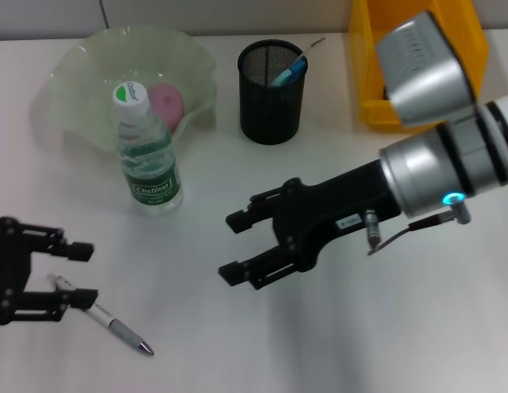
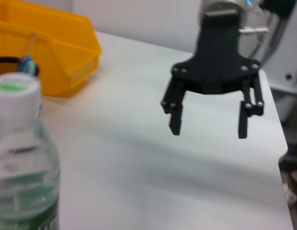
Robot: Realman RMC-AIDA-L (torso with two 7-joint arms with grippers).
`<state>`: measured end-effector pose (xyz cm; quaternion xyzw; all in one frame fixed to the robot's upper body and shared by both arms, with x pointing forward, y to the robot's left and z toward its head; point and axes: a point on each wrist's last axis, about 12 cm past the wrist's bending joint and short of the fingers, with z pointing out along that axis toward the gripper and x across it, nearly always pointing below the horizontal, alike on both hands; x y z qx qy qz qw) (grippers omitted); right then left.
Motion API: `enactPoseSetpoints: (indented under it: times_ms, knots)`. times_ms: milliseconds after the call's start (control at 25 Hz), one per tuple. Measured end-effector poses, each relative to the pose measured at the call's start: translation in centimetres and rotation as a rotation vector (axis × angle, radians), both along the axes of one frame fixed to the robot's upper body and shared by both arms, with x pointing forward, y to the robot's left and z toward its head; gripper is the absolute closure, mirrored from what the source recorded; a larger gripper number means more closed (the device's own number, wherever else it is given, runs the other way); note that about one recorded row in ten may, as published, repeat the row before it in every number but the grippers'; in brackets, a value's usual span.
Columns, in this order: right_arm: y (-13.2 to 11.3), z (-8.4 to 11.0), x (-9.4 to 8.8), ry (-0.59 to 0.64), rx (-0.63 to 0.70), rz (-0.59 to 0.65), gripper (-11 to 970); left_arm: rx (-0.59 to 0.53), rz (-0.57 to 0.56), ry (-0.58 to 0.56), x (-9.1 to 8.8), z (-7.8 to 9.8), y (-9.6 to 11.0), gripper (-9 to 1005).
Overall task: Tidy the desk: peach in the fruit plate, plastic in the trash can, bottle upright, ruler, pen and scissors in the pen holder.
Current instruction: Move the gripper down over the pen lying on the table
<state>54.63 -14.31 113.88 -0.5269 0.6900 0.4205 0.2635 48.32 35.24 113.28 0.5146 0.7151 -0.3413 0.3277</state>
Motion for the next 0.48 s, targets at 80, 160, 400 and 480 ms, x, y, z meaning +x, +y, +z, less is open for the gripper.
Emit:
enactPoseSetpoints:
  times_ms: [80,160,400,480]
  knots:
    - [-0.7,0.2,0.3,0.0,0.024,-0.03,173,0.038,-0.023,-0.008,0.9,0.8,-1.2,421]
    - [-1.7,0.5,0.7,-0.003,0.076,-0.07,173,0.064,-0.035,0.002,1.7,1.5,-2.3,421]
    - [-2.8,1.0,1.3,-0.024,0.143,-0.116,173,0.205,-0.104,0.067,3.2,3.0,-5.2,422]
    - [-2.9,1.0,1.4,-0.027,0.148,-0.122,173,0.266,-0.132,0.093,3.5,3.5,-6.0,422]
